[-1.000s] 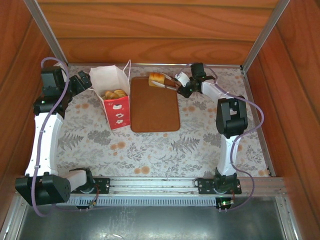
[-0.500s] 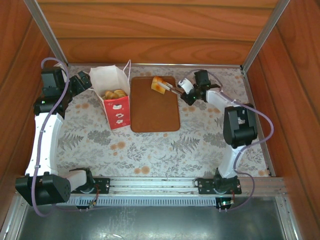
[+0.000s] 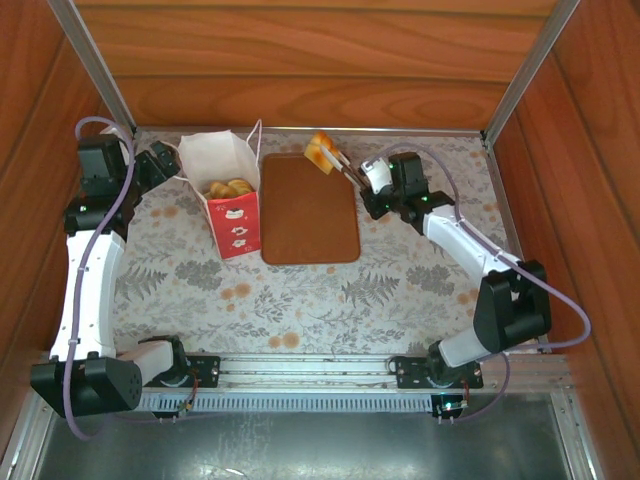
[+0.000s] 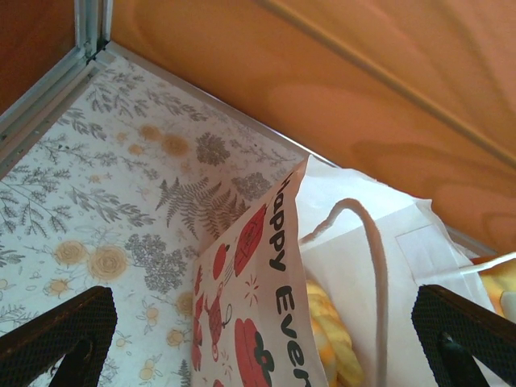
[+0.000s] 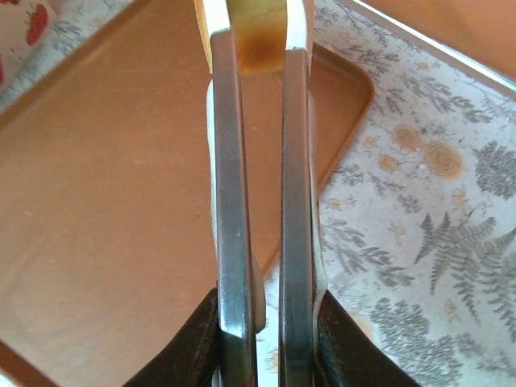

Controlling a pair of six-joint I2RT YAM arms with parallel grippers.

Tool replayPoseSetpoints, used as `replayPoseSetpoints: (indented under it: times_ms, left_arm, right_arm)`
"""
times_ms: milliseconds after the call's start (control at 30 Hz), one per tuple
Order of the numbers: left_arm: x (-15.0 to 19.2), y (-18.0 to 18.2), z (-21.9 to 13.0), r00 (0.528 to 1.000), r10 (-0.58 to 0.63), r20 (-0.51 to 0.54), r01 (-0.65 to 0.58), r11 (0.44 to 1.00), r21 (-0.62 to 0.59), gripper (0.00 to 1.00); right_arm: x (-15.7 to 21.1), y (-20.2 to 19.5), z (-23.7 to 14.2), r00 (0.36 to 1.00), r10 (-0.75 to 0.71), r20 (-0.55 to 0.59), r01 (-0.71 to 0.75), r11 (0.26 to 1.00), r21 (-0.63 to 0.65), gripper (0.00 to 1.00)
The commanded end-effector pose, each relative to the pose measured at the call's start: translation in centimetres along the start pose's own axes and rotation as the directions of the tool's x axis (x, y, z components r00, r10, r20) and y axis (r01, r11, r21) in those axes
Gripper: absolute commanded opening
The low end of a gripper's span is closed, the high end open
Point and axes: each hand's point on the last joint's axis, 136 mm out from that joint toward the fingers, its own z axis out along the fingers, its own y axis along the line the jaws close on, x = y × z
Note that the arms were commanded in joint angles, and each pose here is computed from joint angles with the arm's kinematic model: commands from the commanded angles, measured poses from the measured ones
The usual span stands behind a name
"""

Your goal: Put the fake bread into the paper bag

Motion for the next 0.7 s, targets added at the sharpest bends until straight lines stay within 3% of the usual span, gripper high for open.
replayPoseSetpoints:
  times_ms: [0,200,400,667]
  left_arm:
    - [-0.6,0.2,-0.4,1.000,-0.024,0.003,0.024,0.999,-0.022,1.00]
    - [0.8,-0.2,0.7,0.995,-0.037,-0.089,0.037,0.999,0.001,1.00]
    - [1.9,-1.5,2.2,0.979,-0.037,-0.200,0.051,0.997,0.065,1.00]
    - [2.4,-1.5,3.0,0.972,-0.031,-0.232,0.049,0.996,0.073,1.00]
  right_arm:
    - [-2.1,-0.3,-1.8,0.990,0.118,0.074,-0.122,0.991,0.047,0.01]
    - [-4.0,0.5,-4.9,0.970,0.199,0.140,-0.210,0.975,0.074,0.00]
    - [-7.7,-0.2,-10.9,0.927,0.250,0.280,-0.289,0.951,0.111,0.00]
    - [-14.3,1.7,-17.1,0.887,0.188,0.421,-0.241,0.968,0.076,0.00]
